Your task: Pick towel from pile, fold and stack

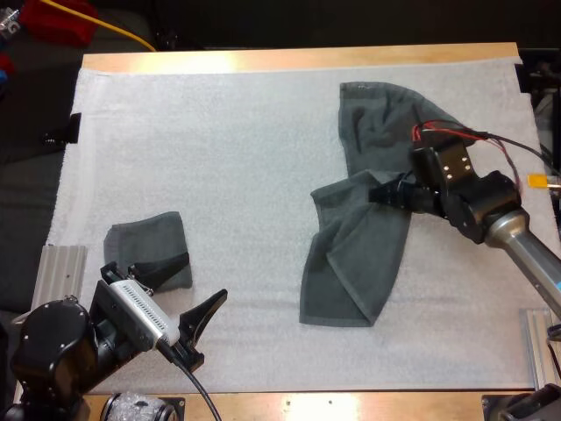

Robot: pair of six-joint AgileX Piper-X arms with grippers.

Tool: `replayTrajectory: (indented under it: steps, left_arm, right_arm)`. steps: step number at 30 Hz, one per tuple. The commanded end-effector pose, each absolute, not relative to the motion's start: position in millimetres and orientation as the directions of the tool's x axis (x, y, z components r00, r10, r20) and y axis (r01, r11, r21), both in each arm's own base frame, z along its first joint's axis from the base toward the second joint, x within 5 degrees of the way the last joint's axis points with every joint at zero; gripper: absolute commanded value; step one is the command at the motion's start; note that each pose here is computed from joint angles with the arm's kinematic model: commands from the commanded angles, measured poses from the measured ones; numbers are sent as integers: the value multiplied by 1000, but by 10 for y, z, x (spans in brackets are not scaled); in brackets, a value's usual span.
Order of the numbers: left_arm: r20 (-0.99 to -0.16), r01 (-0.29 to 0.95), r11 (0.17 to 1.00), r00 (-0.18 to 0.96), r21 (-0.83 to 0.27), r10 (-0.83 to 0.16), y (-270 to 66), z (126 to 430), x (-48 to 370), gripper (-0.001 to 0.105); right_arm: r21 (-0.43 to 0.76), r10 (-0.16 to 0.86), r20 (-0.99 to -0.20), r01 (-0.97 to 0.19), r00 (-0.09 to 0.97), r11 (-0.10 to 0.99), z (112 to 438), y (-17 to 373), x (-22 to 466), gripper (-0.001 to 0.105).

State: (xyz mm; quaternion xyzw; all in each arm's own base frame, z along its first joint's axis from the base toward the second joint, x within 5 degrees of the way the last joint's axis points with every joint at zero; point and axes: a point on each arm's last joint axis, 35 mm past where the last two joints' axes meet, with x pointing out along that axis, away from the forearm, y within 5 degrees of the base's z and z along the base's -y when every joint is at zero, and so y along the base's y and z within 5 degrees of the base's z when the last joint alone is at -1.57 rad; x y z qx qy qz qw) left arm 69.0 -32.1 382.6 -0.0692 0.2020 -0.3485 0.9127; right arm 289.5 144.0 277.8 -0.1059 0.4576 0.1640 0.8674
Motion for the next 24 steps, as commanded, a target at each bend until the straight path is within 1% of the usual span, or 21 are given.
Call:
replayTrajectory:
  steps: [1,2,3,4,5,6,12,16,19,24]
  left_arm:
    - [-315,608,746,677,-271,-665,-322,3850,683,65]
    - [-315,608,746,677,-271,-665,-322,3850,683,65]
    - [-315,608,746,677,-271,-665,-322,3850,683,65]
    - [-315,608,746,677,-271,-665,-322,3850,683,65]
    - [-315,608,746,677,-271,-665,-322,3850,683,65]
    - [-315,608,746,677,-271,-665,-322,3850,683,65]
    - [-315,608,746,677,-271,-665,-322,3850,683,65]
    - [-315,608,746,677,-271,-665,-322,3850,683,65]
    - [-315,608,746,677,-271,-665,-322,3850,683,65]
    - [-315,608,746,677,-271,-665,-322,3850,683,65]
  right_arm:
    - [-62,171,-824,-386,540,921,2824,1416,2893,43]
    - [-71,162,-828,-386,537,920,2820,1413,2887,54]
    - [-73,157,-833,-386,531,920,2814,1408,2880,68]
    - [-73,155,-836,-387,526,919,2810,1406,2874,73]
    - [-78,151,-841,-393,519,916,2810,1399,2862,82]
    - [-84,146,-849,-402,508,912,2807,1391,2844,85]
    - [-90,129,-869,-408,478,908,2890,1337,2711,79]
    - [-77,153,-873,-441,462,894,2969,1371,2585,79]
    - [-76,179,-875,-492,450,867,3006,1492,2461,79]
    - [-59,228,-882,-575,413,816,2982,1812,2243,79]
